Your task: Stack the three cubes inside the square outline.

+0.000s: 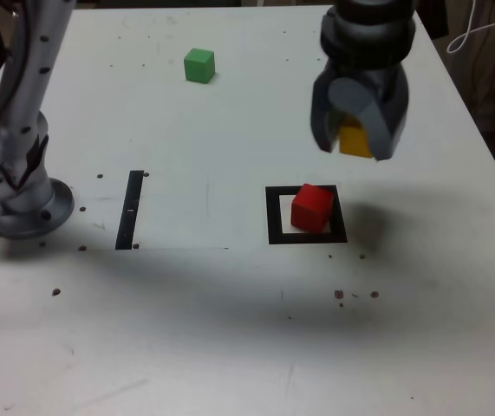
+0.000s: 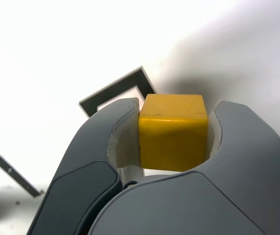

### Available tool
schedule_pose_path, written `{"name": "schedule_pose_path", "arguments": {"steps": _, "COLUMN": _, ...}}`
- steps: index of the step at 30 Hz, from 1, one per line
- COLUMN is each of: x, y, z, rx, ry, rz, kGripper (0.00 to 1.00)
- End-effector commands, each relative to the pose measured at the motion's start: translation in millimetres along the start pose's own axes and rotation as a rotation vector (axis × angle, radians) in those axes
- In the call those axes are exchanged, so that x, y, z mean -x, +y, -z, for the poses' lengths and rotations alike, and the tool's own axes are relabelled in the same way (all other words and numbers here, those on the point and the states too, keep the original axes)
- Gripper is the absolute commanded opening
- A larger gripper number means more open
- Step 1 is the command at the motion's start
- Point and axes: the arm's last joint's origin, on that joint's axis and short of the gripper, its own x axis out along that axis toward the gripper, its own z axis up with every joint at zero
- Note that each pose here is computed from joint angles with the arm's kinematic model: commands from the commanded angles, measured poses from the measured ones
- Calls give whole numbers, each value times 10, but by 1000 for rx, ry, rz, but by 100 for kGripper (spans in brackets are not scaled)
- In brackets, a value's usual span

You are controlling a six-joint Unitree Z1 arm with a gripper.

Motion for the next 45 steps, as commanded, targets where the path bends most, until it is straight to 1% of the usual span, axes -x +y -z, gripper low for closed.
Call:
{"name": "schedule_pose_path", "arguments": {"steps": 1, "x": 41, "y": -62, "z": 68, "rx": 8, "ry": -9, "rz": 9, "kGripper": 17}}
{"name": "schedule_pose_path", "arguments": {"steps": 7, "x": -127, "y": -195, "z": 119, "rx": 9, "ry": 17, "rz": 46, "kGripper": 17}}
{"name": "schedule_pose_path", "arguments": {"steps": 13, "x": -295, "y": -354, "z": 83, "rx": -20, "ry": 37, "rz": 85, "kGripper": 17}}
{"name": "schedule_pose_path", "arguments": {"steps": 18, "x": -350, "y": -532, "z": 2, "rx": -41, "ry": 45, "rz": 96, "kGripper": 17}}
{"name": "schedule_pose_path", "arguments": {"steps": 21, "x": -392, "y": -587, "z": -16, "rx": -42, "ry": 58, "rz": 94, "kGripper": 19}}
{"name": "schedule_pose_path", "arguments": {"steps": 23, "x": -416, "y": -597, "z": -5, "rx": -41, "ry": 71, "rz": 85, "kGripper": 21}}
{"name": "schedule_pose_path", "arguments": {"steps": 25, "x": -426, "y": -593, "z": 13, "rx": -39, "ry": 84, "rz": 67, "kGripper": 21}}
{"name": "schedule_pose_path", "arguments": {"steps": 29, "x": -421, "y": -573, "z": 38, "rx": -37, "ry": 105, "rz": 18, "kGripper": 20}}
{"name": "schedule_pose_path", "arguments": {"steps": 32, "x": -428, "y": -565, "z": 35, "rx": -38, "ry": 111, "rz": 2, "kGripper": 19}}
{"name": "schedule_pose_path", "arguments": {"steps": 39, "x": -469, "y": -566, "z": 18, "rx": -40, "ry": 122, "rz": 2, "kGripper": 19}}
{"name": "schedule_pose_path", "arguments": {"steps": 41, "x": -481, "y": -567, "z": 14, "rx": -41, "ry": 126, "rz": 3, "kGripper": 21}}
{"name": "schedule_pose_path", "arguments": {"steps": 43, "x": -492, "y": -567, "z": 10, "rx": -42, "ry": 132, "rz": 4, "kGripper": 24}}
{"name": "schedule_pose_path", "arguments": {"steps": 45, "x": -503, "y": -567, "z": 5, "rx": -44, "ry": 143, "rz": 8, "kGripper": 33}}
